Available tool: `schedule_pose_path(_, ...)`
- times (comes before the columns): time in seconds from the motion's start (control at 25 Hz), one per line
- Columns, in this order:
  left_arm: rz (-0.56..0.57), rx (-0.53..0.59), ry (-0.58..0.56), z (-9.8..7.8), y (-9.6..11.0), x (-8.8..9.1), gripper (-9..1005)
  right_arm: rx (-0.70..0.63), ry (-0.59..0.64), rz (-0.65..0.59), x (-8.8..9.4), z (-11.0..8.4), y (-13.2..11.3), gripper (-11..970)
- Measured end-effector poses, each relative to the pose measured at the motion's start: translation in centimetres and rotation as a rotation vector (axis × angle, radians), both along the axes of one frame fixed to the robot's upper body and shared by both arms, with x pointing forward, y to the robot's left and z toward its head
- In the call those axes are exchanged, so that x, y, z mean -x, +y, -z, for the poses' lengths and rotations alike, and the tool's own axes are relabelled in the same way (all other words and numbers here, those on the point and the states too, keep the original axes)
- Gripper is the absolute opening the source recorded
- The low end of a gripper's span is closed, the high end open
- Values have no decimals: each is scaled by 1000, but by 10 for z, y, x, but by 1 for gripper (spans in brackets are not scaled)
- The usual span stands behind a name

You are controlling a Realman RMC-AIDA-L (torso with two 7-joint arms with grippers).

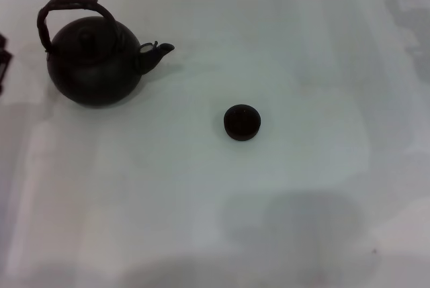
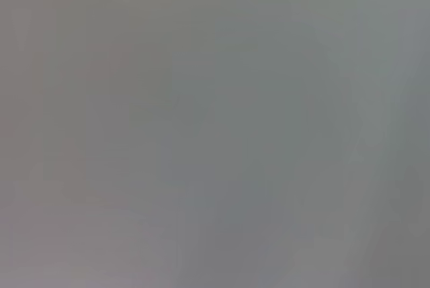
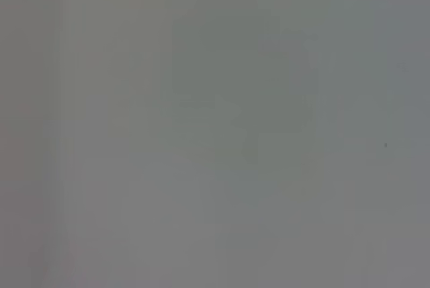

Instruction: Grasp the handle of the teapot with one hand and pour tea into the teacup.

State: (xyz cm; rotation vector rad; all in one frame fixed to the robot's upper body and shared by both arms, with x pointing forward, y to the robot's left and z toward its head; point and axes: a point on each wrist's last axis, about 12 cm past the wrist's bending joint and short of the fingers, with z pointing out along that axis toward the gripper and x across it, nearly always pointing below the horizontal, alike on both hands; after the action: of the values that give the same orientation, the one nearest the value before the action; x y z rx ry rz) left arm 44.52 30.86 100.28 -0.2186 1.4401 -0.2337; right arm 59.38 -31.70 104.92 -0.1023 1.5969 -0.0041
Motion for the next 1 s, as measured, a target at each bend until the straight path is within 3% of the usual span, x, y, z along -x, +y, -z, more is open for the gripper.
schedule_pose_path(0.36, -44, -49, 20, -2, 17, -12, 888, -13, 21, -5, 1, 4, 5, 827)
schedule_pose_path(1.0, -15, -41, 105, 1, 7, -40, 887, -15, 20, -7, 0, 3, 5, 827)
